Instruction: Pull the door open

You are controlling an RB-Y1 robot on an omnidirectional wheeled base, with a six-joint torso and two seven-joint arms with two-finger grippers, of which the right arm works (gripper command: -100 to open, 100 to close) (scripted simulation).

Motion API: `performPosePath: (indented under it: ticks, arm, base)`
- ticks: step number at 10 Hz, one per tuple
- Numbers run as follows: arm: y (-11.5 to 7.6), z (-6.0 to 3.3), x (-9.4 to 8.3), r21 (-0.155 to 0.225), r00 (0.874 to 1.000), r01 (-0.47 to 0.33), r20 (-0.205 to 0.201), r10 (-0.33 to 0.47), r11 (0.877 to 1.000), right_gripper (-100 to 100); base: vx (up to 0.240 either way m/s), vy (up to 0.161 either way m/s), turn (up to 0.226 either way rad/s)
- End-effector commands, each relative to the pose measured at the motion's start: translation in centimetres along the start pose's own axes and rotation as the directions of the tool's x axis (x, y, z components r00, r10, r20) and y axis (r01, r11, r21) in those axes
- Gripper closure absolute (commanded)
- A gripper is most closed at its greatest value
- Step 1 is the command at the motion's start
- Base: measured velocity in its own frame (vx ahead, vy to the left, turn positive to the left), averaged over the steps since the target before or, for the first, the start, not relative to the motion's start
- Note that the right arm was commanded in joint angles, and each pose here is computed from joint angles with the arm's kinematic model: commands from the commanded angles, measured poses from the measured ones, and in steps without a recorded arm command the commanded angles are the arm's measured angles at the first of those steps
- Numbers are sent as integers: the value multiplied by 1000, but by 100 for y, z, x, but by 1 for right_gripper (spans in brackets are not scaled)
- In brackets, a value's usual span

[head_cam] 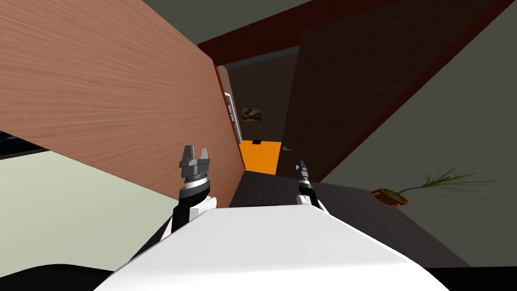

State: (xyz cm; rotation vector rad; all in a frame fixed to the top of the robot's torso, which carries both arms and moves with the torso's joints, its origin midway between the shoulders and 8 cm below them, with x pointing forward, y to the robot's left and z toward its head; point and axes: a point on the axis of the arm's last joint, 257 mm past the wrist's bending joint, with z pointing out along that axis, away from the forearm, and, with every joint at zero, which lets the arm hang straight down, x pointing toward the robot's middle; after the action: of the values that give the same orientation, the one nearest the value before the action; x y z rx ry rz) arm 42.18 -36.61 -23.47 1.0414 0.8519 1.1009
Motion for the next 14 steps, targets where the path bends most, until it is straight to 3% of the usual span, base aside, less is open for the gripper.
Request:
performPosePath:
  ticks: [1,8,14]
  arm:
    - [-132,-33,-40,26,1000,-4,8,3,1000,-100]
    - [-683,-187,-203,131,999,-16,46,10,991,-100]
    - [-1049,-335,-330,205,997,-26,79,10,978,-100]
  base:
    - [84,-35,94]
    - [93,-40,77]
    - [86,-47,65]
